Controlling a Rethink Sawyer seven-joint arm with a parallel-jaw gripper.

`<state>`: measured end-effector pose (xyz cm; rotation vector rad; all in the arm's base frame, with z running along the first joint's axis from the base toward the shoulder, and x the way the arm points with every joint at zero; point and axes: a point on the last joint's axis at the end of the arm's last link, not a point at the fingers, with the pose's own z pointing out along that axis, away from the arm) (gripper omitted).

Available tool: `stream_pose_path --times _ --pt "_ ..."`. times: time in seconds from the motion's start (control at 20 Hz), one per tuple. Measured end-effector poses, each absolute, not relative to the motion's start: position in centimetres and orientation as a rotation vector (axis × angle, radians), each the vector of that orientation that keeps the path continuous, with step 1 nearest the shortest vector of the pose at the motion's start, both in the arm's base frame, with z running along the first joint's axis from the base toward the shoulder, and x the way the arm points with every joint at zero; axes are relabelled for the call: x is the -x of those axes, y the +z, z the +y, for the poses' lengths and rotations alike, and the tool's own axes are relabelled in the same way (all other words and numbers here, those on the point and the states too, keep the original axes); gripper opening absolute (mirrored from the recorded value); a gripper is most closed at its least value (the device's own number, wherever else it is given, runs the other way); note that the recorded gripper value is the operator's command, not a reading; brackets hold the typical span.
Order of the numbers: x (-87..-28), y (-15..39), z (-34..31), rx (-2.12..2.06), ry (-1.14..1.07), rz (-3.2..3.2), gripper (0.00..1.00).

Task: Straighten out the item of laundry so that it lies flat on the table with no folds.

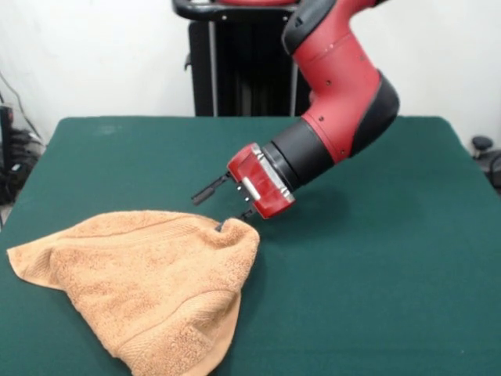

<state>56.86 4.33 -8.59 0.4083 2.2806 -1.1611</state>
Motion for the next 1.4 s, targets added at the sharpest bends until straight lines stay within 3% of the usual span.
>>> stream_pose_path --times 0.65,1.4 --pt "-57.6 -8.8 4.3 -0.372 -1.184 2.271 1.0" --pt "-57.3 -7.1 4.4 -0.309 -1.051 2.365 1.0"
